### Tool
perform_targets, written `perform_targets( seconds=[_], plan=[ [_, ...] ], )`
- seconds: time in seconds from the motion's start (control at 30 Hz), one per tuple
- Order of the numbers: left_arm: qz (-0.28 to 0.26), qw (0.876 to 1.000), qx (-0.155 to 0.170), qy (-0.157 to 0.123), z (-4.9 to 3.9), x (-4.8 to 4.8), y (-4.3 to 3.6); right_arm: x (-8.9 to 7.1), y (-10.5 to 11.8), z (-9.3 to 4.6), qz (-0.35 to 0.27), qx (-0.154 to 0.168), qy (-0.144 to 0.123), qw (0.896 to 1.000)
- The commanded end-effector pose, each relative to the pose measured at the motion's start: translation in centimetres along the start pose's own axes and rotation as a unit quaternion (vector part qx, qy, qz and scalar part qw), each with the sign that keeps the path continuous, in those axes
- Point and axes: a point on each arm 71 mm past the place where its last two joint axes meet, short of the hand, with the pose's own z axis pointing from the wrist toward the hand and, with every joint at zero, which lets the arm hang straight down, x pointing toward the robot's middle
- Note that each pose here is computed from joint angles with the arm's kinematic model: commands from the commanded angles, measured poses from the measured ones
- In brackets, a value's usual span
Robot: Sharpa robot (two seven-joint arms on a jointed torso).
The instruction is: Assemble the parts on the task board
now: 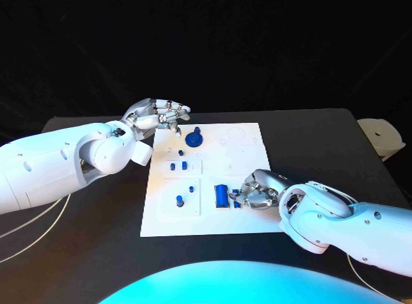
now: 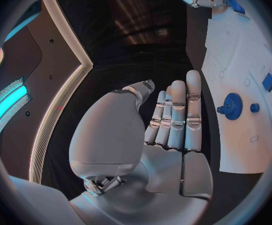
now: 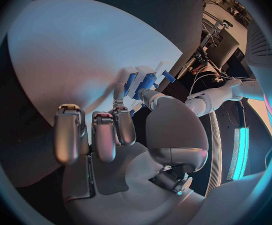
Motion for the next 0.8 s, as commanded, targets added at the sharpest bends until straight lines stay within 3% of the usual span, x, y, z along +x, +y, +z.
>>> perform_targets(
  seconds=[0.03,0.57,0.7,0.8],
  plan=[
    [-0.002,1.0,0.003,0.009,0.04,0.2,-0.11,0.0,0.3,-0.1,-0.009,-0.015,-0.002,1.0],
    [-0.002,1.0,0.003,0.008,0.03,0.11,-0.09,-0.8,-0.8,-0.8,-0.012,-0.018,-0.023,1.0],
    [-0.001,1.0,0.006,0.005,0.05,-0.04,-0.11,-2.0,-1.4,-1.0,0.025,-0.046,-0.054,0.997],
    [-0.001,1.0,0.012,0.0,0.09,-0.25,-0.15,-3.6,-1.7,-0.6,0.081,-0.087,-0.073,0.99]
  ],
)
